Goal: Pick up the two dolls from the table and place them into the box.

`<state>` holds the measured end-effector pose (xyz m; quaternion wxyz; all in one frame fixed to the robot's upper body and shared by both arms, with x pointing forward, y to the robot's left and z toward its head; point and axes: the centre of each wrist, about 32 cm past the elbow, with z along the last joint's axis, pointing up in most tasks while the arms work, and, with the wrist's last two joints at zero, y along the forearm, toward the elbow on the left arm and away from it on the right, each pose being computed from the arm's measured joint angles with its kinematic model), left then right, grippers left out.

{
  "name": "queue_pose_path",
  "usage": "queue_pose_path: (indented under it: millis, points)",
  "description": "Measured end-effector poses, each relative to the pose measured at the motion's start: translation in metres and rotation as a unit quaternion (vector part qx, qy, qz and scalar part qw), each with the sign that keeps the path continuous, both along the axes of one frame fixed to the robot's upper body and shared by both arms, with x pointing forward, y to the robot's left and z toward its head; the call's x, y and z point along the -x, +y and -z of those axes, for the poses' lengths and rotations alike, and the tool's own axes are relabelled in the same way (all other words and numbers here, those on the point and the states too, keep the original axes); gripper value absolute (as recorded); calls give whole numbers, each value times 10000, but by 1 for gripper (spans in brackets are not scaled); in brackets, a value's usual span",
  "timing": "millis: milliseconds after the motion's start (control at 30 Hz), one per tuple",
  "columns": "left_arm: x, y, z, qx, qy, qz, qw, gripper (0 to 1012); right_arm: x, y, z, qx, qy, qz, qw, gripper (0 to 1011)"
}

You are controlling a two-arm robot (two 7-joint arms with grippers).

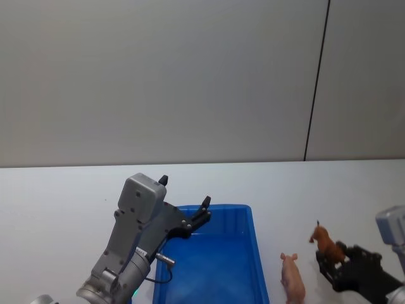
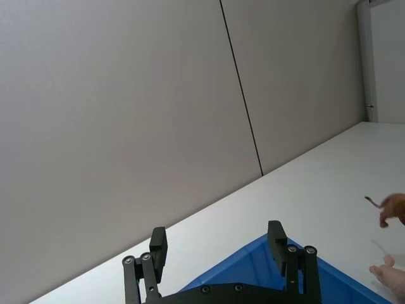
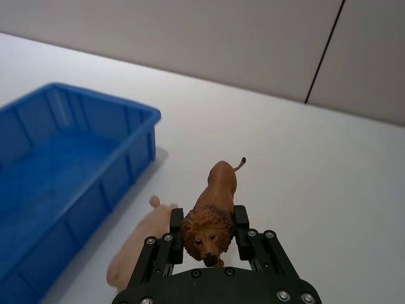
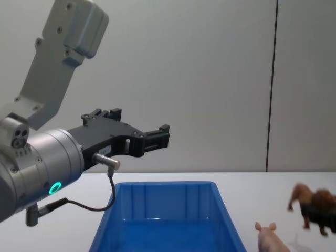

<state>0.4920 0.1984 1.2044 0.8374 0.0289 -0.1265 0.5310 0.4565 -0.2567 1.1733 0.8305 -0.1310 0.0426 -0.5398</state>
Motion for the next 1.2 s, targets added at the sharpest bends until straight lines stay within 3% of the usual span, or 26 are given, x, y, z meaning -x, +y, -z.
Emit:
queue_pose_path:
  millis: [267, 533, 733, 1000, 1200]
  points:
    - [0, 0, 0, 0, 0, 0, 10000, 1001, -121, 115, -268, -10, -492, -383, 9981, 444]
    - [0, 0, 0, 0, 0, 0, 10000, 1001, -287, 255, -424, -83, -583, -851, 9946, 444]
    - [0, 0, 0, 0, 0, 0, 10000, 1001, -412, 379, -470, -140, -469, -1204, 9915, 444]
    - [0, 0, 0, 0, 0, 0, 10000, 1001, -584, 610, -461, -216, -201, -1762, 9839, 444]
    - [0, 0, 0, 0, 0, 0, 10000, 1001, -657, 751, -436, -267, -70, -2096, 9774, 584]
